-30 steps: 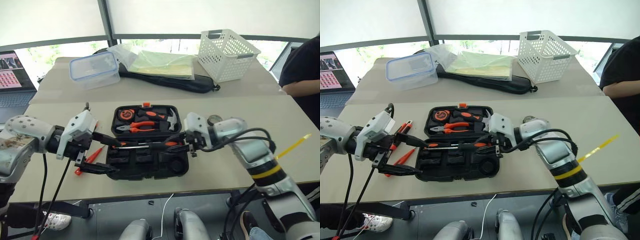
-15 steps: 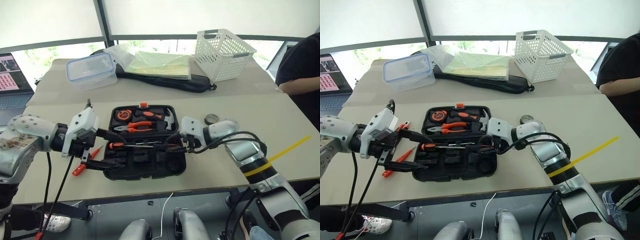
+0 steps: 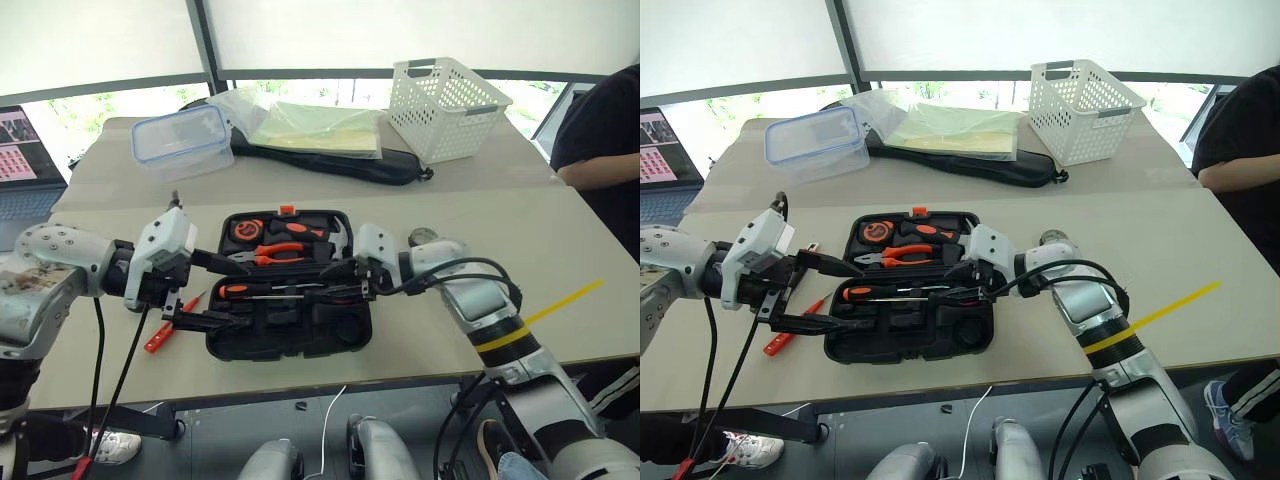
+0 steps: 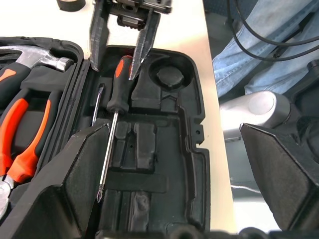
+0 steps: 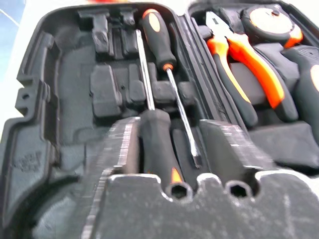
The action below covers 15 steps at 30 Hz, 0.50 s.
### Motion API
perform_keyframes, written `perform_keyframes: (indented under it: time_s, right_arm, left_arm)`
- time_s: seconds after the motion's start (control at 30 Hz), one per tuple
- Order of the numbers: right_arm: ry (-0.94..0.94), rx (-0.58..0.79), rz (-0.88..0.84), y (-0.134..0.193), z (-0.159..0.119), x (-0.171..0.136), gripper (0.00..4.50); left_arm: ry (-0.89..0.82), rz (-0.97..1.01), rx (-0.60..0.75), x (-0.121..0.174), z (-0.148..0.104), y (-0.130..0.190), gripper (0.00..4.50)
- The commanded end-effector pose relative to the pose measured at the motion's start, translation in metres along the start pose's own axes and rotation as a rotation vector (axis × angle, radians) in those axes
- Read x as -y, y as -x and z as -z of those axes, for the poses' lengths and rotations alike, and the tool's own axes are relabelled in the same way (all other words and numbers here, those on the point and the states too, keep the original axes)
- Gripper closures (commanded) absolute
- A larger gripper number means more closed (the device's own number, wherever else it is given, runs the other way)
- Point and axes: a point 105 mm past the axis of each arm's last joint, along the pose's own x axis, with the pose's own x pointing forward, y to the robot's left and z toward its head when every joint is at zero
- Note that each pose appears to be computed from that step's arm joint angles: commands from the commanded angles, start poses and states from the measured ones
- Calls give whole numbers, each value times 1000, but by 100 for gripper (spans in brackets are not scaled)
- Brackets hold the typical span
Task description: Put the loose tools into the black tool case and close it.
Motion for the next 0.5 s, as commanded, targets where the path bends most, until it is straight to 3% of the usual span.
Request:
perform_keyframes:
  time_s: [0.03, 0.1, 0.43, 0.5]
  right_arm:
    - [53, 10, -5, -10, -11, 0, 380]
    - [45, 2, -9, -16, -8, -1, 447]
    - [76, -220, -54, -32, 40, -14, 447]
    - [79, -203, -65, -32, 36, -17, 447]
  left_arm:
    - [-30, -2, -3, -1, -3, 2, 0]
    - [-28, -5, -5, -1, -2, 2, 0]
    - [-21, -13, 0, -1, -2, 2, 0]
    - [-15, -18, -1, 0, 0, 1, 0]
